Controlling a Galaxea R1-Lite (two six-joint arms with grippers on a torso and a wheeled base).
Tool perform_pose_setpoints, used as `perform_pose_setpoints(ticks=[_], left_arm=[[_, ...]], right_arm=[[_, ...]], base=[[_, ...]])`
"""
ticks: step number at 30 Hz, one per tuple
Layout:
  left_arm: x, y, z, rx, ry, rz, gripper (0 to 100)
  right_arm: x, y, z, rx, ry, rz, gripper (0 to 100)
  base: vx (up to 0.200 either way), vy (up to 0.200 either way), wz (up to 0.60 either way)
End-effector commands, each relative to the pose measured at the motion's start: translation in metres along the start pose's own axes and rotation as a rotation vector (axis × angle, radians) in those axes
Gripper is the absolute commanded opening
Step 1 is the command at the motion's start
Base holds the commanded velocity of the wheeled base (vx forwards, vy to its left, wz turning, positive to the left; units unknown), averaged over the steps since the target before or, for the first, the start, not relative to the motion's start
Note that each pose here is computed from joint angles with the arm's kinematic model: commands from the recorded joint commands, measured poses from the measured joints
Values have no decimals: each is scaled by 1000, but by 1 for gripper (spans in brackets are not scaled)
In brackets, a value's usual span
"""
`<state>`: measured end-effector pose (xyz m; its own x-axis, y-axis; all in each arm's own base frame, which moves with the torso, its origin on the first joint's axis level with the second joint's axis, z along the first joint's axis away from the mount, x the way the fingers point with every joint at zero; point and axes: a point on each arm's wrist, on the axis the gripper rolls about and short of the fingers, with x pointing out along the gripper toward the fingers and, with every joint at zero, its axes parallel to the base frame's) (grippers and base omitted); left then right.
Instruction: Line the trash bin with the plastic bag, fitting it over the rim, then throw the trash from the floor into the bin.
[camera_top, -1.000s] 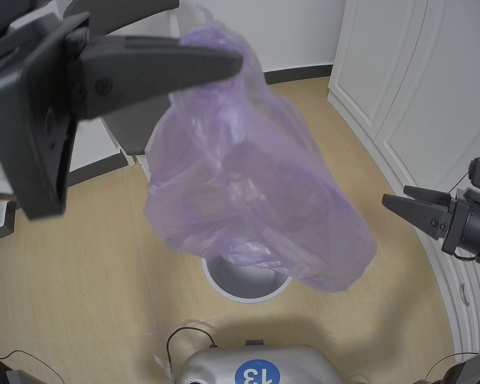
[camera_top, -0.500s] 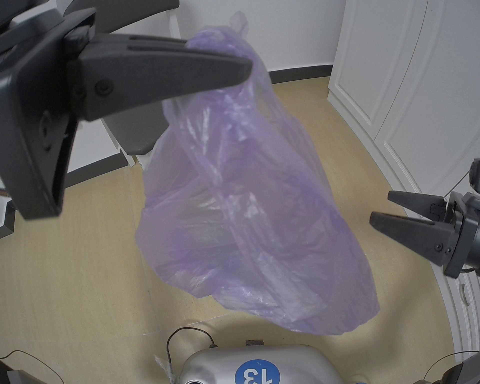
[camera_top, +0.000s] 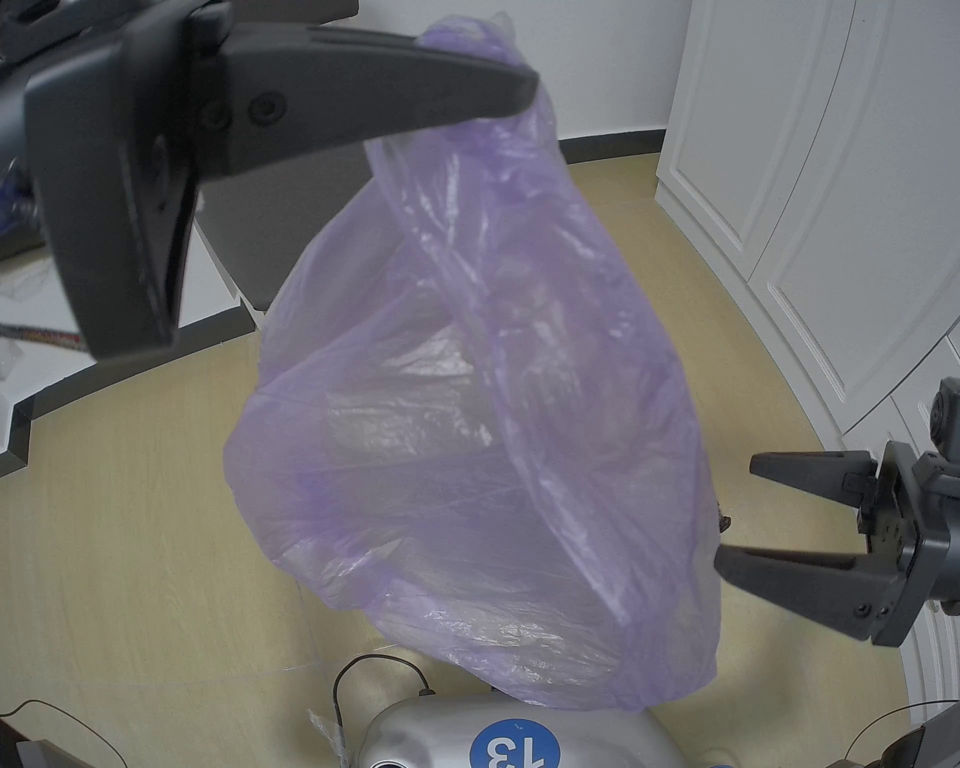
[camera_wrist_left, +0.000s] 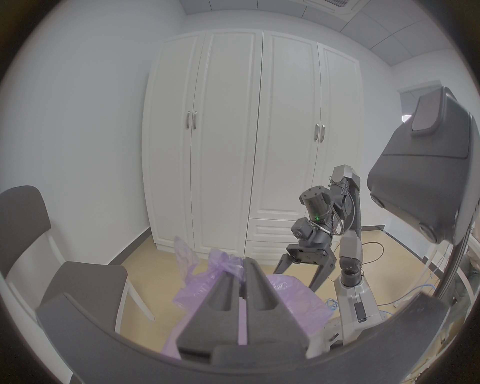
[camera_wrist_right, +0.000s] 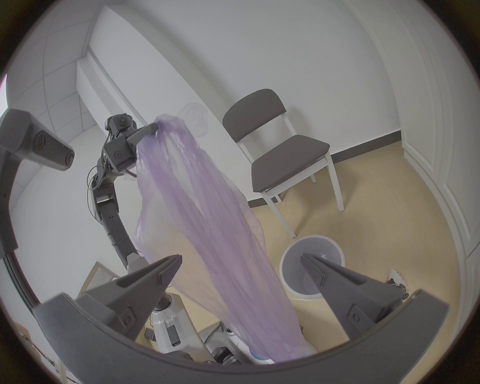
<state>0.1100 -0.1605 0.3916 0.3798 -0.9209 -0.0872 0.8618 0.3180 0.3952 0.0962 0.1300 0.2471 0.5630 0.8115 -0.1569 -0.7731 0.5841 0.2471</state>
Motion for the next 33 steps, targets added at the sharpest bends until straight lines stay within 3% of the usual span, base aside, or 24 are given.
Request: perform_pose_setpoints(ticks=[1,10,14,18,26,33], left_arm=[[2,1,2,2,-6,2,0],[-6,0,3,4,-13,6,0],[-8,-1,2,3,-7,7,0],[-7,1,2,3,-6,14,0],[-4,2,0,1,-2,15,0],[-2,4,2,7,-19,14,0]], right_arm=[[7,1,-11,-1,52,8,100],[5,-1,-7,6,19,-13,100],[-7,-22,8,21,-65,-123,100],[-14,-48,11,47,-88,-229,100],[-21,-80,7,101,-80,-359,100],[0,-122,-5,212,20,-489,100]], base=[[0,0,0],[0,0,0],[0,0,0],[0,0,0],[0,0,0],[0,0,0]])
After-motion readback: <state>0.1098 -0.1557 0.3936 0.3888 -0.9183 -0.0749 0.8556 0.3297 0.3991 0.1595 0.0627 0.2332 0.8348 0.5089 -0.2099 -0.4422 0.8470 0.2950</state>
